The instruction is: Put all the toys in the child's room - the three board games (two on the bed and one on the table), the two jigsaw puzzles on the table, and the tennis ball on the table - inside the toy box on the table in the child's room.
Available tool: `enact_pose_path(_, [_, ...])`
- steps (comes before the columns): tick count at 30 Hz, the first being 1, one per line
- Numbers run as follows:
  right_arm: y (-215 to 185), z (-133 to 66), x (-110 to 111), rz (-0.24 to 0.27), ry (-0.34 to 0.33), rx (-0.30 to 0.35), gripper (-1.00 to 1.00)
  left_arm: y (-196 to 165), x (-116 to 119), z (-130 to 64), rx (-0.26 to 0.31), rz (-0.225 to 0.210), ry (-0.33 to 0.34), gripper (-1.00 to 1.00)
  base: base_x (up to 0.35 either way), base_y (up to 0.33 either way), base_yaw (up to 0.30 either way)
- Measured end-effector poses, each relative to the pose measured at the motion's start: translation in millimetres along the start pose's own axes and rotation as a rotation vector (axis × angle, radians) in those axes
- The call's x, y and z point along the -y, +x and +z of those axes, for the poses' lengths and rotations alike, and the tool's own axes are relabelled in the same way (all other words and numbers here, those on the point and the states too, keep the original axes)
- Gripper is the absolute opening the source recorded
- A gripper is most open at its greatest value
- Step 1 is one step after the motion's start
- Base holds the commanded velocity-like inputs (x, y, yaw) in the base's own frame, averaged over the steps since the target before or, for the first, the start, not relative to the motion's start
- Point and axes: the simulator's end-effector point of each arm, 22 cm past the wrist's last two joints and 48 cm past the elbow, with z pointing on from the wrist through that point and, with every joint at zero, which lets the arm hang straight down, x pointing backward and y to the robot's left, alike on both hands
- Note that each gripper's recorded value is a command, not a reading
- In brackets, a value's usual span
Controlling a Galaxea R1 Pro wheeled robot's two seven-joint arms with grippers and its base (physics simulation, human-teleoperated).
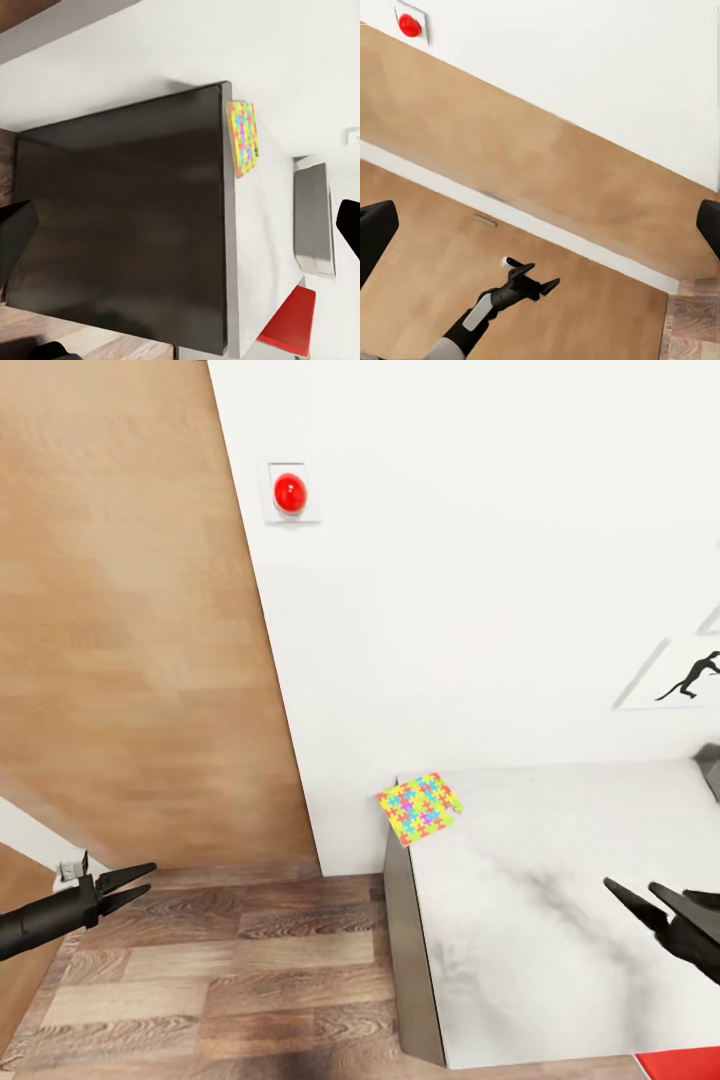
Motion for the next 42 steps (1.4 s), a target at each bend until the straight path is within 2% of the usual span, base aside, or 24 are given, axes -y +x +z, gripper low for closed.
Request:
enact_pose_path(3, [-0.9, -28.0, -18.0, -0.068, -0.036, 0.052, 1.00, 0.5, 0.5, 0.5, -0.001, 0.000, 0.001, 1.00, 0.000, 0.000, 0.000])
enact_pose_path(6, [-1.9, -40.3, -33.0, -0.122, -0.078, 0.072, 1.00, 0.6, 0.7, 0.7, -0.001, 0.000, 0.002, 1.00, 0.000, 0.000, 0.000])
enact_pose_path(12, [-2.7, -50.6, -40.4, -0.172, -0.096, 0.090, 1.00, 0.1, 0.6, 0.6, 0.001, 0.002, 0.001, 1.00, 0.000, 0.000, 0.000])
enact_pose_path(21, [-1.5, -52.7, -36.7, -0.183, -0.083, 0.090, 1.00, -4.5, 1.7, 1.2, 0.023, 0.040, 0.006, 1.00, 0.000, 0.000, 0.000])
enact_pose_path(28, [-1.5, -53.2, -37.8, -0.188, -0.085, 0.091, 1.00, -5.8, 3.9, 0.4, 0.028, 0.047, 0.009, 1.00, 0.000, 0.000, -0.025])
enact_pose_path(34, [-1.6, -53.0, -39.5, -0.222, -0.088, 0.094, 1.00, -6.4, 5.0, -0.3, 0.030, 0.049, 0.010, 1.00, 0.000, 0.000, -0.009])
enact_pose_path(42, [-2.0, -52.4, -37.6, -0.227, -0.078, 0.094, 1.00, -6.4, 5.7, -0.1, 0.031, 0.050, 0.011, 1.00, 0.000, 0.000, -0.016])
